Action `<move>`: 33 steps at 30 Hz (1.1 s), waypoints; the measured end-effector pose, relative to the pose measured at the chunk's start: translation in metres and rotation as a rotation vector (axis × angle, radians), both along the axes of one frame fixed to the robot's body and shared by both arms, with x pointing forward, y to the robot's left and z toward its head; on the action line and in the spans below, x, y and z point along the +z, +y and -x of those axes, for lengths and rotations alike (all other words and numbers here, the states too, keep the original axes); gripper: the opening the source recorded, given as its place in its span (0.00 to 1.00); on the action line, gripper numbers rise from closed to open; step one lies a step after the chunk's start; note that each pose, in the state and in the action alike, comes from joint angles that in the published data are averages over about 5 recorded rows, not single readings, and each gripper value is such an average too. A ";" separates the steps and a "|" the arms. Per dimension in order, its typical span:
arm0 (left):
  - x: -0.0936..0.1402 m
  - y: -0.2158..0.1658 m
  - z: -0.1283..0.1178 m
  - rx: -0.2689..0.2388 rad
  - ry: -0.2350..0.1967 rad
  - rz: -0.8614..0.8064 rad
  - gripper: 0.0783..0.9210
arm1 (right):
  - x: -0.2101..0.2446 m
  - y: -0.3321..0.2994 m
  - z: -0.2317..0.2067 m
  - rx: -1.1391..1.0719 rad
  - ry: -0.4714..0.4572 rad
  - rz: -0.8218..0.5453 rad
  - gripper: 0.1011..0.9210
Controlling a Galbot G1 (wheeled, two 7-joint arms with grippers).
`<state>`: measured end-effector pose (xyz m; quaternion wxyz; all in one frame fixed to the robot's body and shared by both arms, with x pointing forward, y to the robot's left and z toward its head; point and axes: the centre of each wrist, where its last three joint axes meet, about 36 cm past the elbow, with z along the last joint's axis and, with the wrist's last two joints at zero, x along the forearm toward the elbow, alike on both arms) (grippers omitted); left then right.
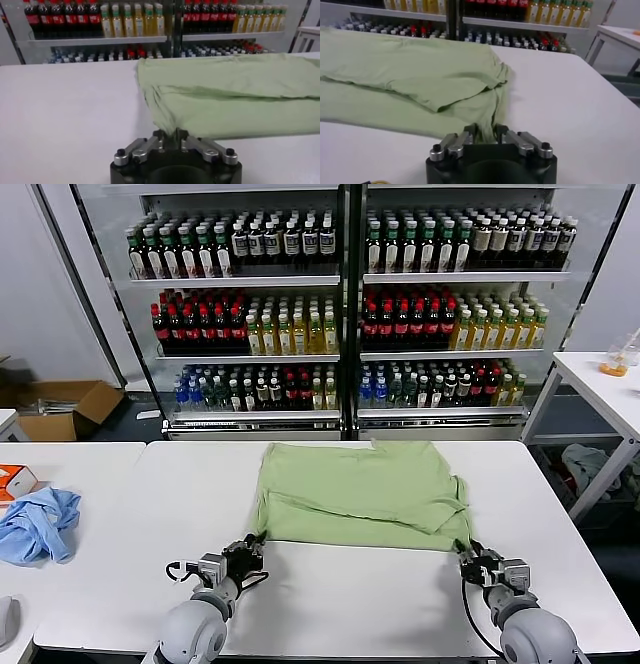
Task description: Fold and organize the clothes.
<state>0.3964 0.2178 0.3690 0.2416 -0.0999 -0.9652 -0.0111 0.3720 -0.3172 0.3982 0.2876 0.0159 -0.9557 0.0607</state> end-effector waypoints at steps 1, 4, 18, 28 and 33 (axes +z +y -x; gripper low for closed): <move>0.000 0.001 0.000 0.000 0.000 0.002 0.10 | 0.000 0.000 0.001 0.002 0.000 -0.001 0.10; 0.001 0.002 0.002 -0.001 -0.002 0.010 0.04 | 0.003 -0.001 0.003 0.007 -0.003 -0.002 0.02; 0.014 0.005 0.027 0.012 -0.019 0.048 0.03 | 0.024 0.002 0.036 0.046 -0.024 0.020 0.01; 0.033 0.007 0.078 0.026 -0.010 0.072 0.03 | 0.045 0.005 0.076 0.079 -0.014 0.062 0.01; 0.042 0.012 0.108 0.042 0.005 0.072 0.03 | 0.052 0.008 0.097 0.098 0.007 0.089 0.01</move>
